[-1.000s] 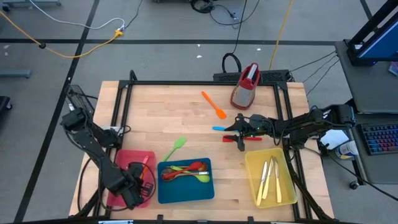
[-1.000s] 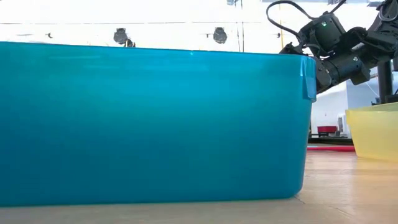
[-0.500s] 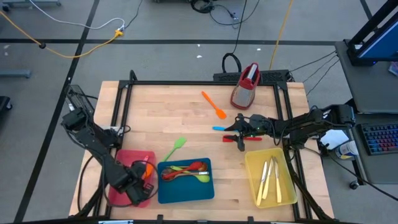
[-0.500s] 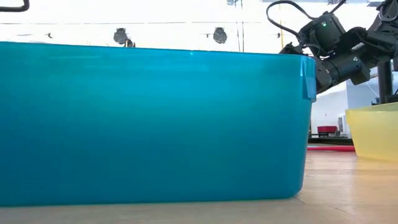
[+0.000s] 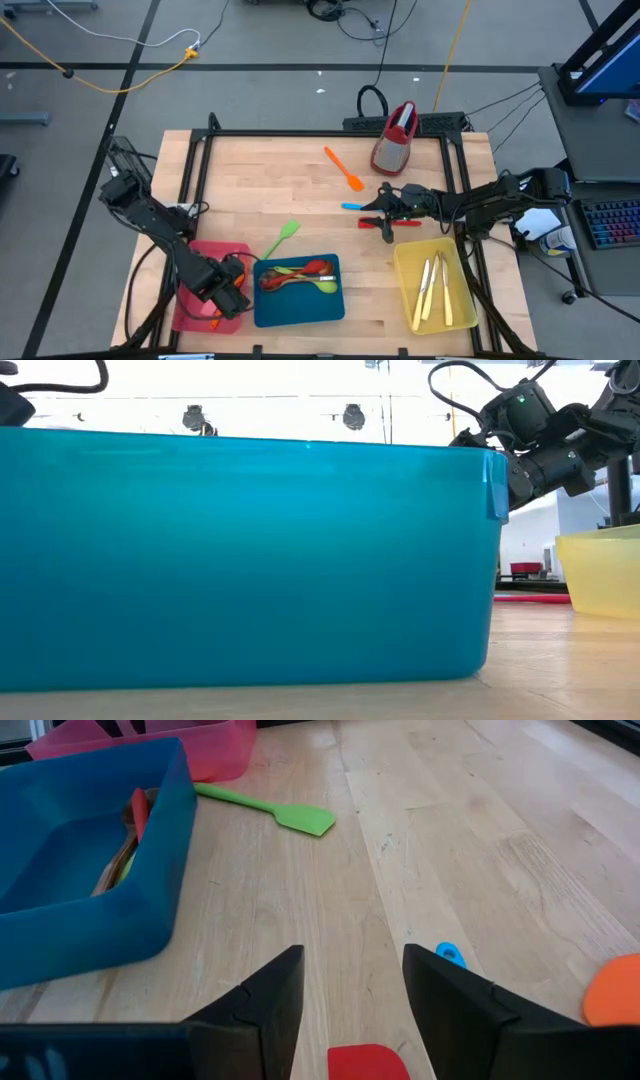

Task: Pick & Place Kitchen Items
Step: Put the green spatula into the pink bin

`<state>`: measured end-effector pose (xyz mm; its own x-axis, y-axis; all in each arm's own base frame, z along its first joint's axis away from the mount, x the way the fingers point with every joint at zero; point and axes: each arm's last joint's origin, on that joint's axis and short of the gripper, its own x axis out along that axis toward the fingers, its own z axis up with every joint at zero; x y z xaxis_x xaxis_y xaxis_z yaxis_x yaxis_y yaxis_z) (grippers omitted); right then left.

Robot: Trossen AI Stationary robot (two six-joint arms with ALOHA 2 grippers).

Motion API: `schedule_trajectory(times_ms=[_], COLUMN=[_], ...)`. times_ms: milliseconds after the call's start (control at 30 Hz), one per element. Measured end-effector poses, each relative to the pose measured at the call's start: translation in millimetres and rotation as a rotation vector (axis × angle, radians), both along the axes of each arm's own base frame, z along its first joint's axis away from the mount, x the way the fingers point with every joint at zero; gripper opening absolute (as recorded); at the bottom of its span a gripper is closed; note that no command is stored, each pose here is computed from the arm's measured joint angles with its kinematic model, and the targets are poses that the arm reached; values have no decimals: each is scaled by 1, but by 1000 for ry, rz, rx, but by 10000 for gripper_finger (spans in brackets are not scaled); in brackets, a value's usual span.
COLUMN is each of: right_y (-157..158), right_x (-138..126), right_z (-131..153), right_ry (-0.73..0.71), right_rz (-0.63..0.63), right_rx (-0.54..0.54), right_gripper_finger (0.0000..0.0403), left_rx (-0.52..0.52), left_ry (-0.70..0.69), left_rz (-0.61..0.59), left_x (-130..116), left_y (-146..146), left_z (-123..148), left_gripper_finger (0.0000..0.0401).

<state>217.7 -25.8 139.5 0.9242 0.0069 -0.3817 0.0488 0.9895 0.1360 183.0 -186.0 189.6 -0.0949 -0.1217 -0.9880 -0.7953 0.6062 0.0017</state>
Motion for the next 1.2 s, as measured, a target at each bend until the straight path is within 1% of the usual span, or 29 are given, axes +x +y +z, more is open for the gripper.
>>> schedule_trajectory(times_ms=[67,167,233,300,367,533,600,633,700,867,967,1100,1133,1200], right_y=[0,0,0,0,0,0,0,0,0,0,0,0,0,0], right_x=[0,0,0,0,0,0,0,0,0,0,0,0,0,0], right_z=[0,0,0,0,0,0,0,0,0,0,0,0,0,0], right_ry=[0,0,0,0,0,0,0,0,0,0,0,0,0,0], right_rz=[0,0,0,0,0,0,0,0,0,0,0,0,0,0], right_rx=[0,0,0,0,0,0,0,0,0,0,0,0,0,0], right_gripper_finger=[169,169,169,169,168,165,166,166,167,165,166,169,169,169], left_rx=[-24,-34,-12,28,127,505,633,675,724,841,874,900,907,901], left_ry=[16,1,-35,-114,-241,-639,-734,-762,-787,-743,-702,-668,-655,-612], left_rz=[-9,3,16,19,-3,-162,-203,-211,-201,-190,-189,-149,-157,-217], left_x=[-1,-5,-9,-13,-17,-18,-16,-15,-12,-2,2,7,8,9], left_y=[4,11,18,26,36,59,67,71,80,99,110,121,124,128], left_z=[4,17,26,37,48,74,84,88,93,95,95,95,95,94], left_gripper_finger=[135,130,129,129,129,129,129,129,129,129,129,129,129,129])
